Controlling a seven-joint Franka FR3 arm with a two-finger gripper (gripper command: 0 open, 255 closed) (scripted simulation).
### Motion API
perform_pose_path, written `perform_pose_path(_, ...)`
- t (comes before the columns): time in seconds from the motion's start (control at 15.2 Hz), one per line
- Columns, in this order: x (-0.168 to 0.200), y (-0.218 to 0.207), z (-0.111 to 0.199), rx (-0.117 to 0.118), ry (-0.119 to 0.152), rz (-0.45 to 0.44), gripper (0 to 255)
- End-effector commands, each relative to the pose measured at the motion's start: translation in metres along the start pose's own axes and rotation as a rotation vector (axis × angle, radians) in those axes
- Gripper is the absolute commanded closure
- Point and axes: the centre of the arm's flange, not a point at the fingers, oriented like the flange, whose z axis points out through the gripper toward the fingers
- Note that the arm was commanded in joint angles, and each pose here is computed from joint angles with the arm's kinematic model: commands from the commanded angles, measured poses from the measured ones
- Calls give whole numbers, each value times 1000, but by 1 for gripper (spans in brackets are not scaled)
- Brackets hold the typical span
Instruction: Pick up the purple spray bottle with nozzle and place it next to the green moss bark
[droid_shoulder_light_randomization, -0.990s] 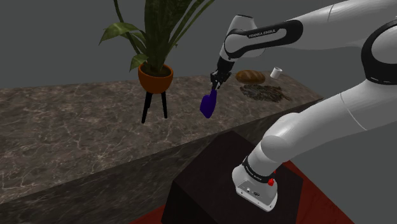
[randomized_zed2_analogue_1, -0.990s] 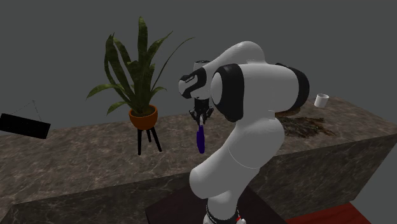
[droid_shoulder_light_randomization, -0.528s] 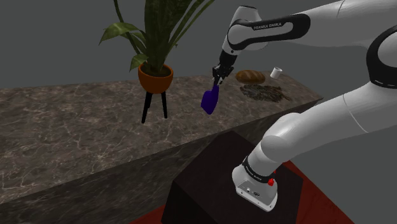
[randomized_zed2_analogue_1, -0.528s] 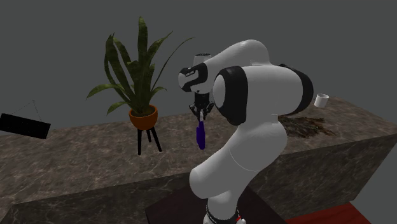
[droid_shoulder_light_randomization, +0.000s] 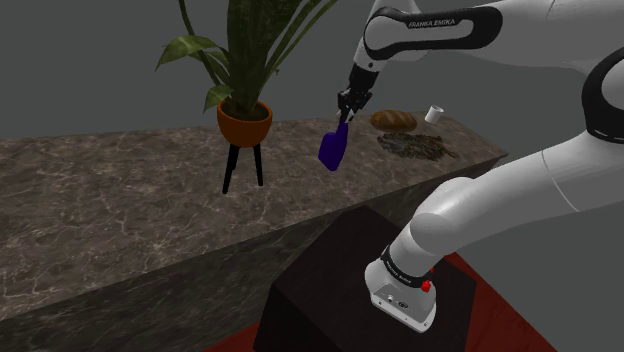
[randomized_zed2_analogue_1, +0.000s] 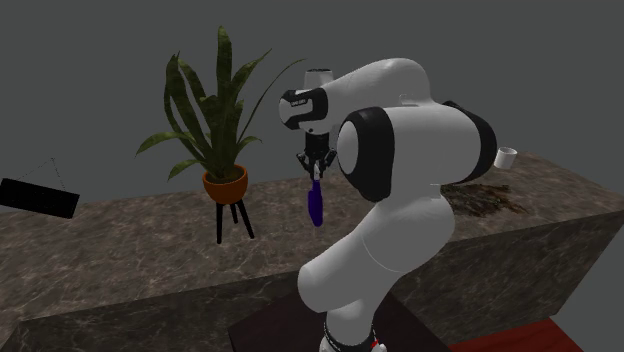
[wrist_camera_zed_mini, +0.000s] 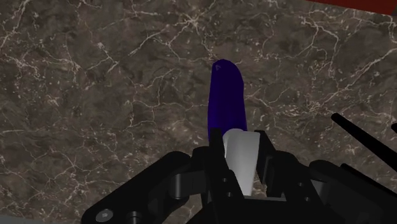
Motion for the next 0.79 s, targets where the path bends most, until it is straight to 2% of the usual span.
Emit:
perform_pose_path(0.0, 0, 0, -11, 0, 0, 0, 255)
perform_pose_path(0.73, 2, 0, -69, 0, 0, 0, 255)
